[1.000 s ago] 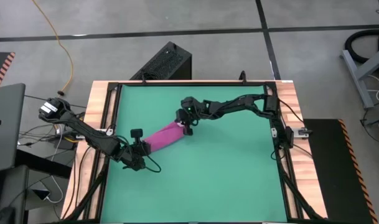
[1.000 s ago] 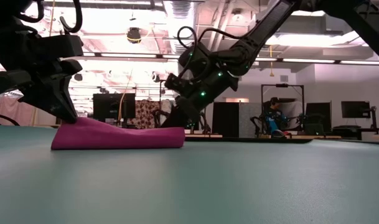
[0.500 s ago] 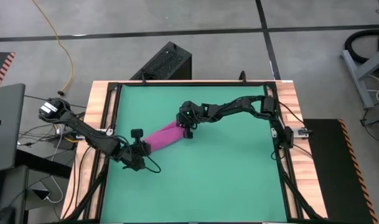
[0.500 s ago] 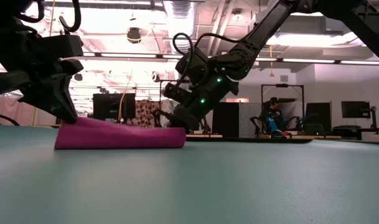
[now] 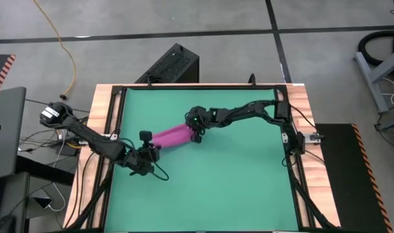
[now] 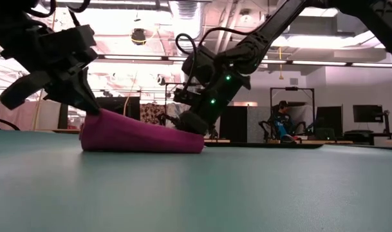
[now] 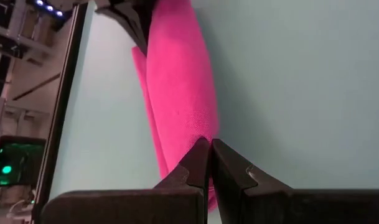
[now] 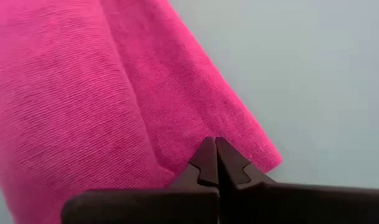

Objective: Roll towel into tight, uniform cylinder
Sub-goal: Roll the pink towel

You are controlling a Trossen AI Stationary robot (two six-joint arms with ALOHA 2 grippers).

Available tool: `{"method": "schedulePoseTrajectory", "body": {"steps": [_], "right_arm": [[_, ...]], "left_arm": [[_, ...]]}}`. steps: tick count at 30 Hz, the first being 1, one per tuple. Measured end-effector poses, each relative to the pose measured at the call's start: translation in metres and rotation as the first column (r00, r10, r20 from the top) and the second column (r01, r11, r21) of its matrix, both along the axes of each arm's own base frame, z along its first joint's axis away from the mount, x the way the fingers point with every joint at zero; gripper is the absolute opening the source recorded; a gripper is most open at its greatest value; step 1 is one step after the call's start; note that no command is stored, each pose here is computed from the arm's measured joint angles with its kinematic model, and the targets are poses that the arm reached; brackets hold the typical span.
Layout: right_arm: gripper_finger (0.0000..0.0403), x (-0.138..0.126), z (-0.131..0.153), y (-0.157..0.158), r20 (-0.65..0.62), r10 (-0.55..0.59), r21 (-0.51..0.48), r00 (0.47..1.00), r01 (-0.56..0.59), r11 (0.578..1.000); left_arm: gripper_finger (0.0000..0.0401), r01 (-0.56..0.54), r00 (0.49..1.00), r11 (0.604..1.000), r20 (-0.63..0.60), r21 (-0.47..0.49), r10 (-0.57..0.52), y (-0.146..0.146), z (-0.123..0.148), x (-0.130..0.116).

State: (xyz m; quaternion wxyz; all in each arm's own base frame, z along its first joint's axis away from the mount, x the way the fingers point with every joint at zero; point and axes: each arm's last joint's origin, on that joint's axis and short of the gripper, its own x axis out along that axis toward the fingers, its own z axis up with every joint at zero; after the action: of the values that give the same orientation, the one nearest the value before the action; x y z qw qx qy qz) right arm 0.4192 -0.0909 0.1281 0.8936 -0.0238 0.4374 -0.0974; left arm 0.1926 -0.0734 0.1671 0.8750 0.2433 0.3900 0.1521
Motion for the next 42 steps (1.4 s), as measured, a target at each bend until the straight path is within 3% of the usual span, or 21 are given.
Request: {"method": "schedulePoseTrajectory", "body": {"steps": [7, 11, 16, 25, 29, 32, 34, 36, 39, 42], "right_arm": [[0.0001, 0.000, -0.002, 0.013, -0.026, -0.038, 0.010, 0.999, 0.038, 0.999], [0.0001, -0.002, -0.004, 0.018, -0.056, -0.078, 0.011, 0.995, 0.079, 0.997], [0.0001, -0.003, -0.007, 0.029, -0.075, -0.105, -0.023, 0.992, 0.104, 0.994], [0.0001, -0.004, -0.009, 0.045, -0.102, -0.119, -0.046, 0.988, 0.115, 0.992], [0.0001, -0.004, -0.010, 0.050, -0.105, -0.113, -0.054, 0.988, 0.107, 0.993], [0.0001, -0.004, -0.010, 0.053, -0.109, -0.113, -0.066, 0.988, 0.106, 0.992], [0.0001, -0.004, -0.010, 0.053, -0.111, -0.107, -0.068, 0.988, 0.100, 0.993], [0.0001, -0.004, -0.010, 0.053, -0.110, -0.105, -0.069, 0.988, 0.098, 0.993], [0.0001, -0.004, -0.010, 0.053, -0.113, -0.097, -0.074, 0.989, 0.089, 0.993], [0.0001, -0.004, -0.010, 0.053, -0.117, -0.085, -0.081, 0.990, 0.076, 0.994]], "left_arm": [[0.0000, -0.061, 0.998, 0.997, -0.017, -0.057, 0.060, 0.004, -0.003, -0.003], [0.0000, -0.049, 0.997, 0.992, -0.059, -0.118, 0.043, 0.003, -0.005, -0.005], [0.0003, -0.039, 0.997, 0.991, -0.076, -0.125, 0.029, 0.003, -0.006, -0.005], [0.0102, -0.038, 0.989, 0.973, -0.149, -0.229, 0.003, 0.001, -0.008, -0.009], [0.0130, -0.136, 0.986, 0.985, -0.113, -0.109, 0.124, 0.007, -0.001, -0.012], [0.0132, -0.146, 0.989, 0.989, 0.013, 0.034, 0.146, 0.009, 0.017, -0.012], [0.0132, -0.174, 0.984, 0.982, 0.061, 0.070, 0.170, 0.015, 0.025, -0.016], [0.0133, -0.193, 0.977, 0.981, 0.088, -0.008, 0.193, 0.024, 0.029, -0.017], [0.0136, -0.098, 0.987, 0.981, 0.112, -0.167, 0.118, 0.034, 0.020, -0.020], [0.0140, -0.046, 0.980, 0.971, 0.179, -0.234, 0.090, 0.048, 0.012, -0.023]]}}
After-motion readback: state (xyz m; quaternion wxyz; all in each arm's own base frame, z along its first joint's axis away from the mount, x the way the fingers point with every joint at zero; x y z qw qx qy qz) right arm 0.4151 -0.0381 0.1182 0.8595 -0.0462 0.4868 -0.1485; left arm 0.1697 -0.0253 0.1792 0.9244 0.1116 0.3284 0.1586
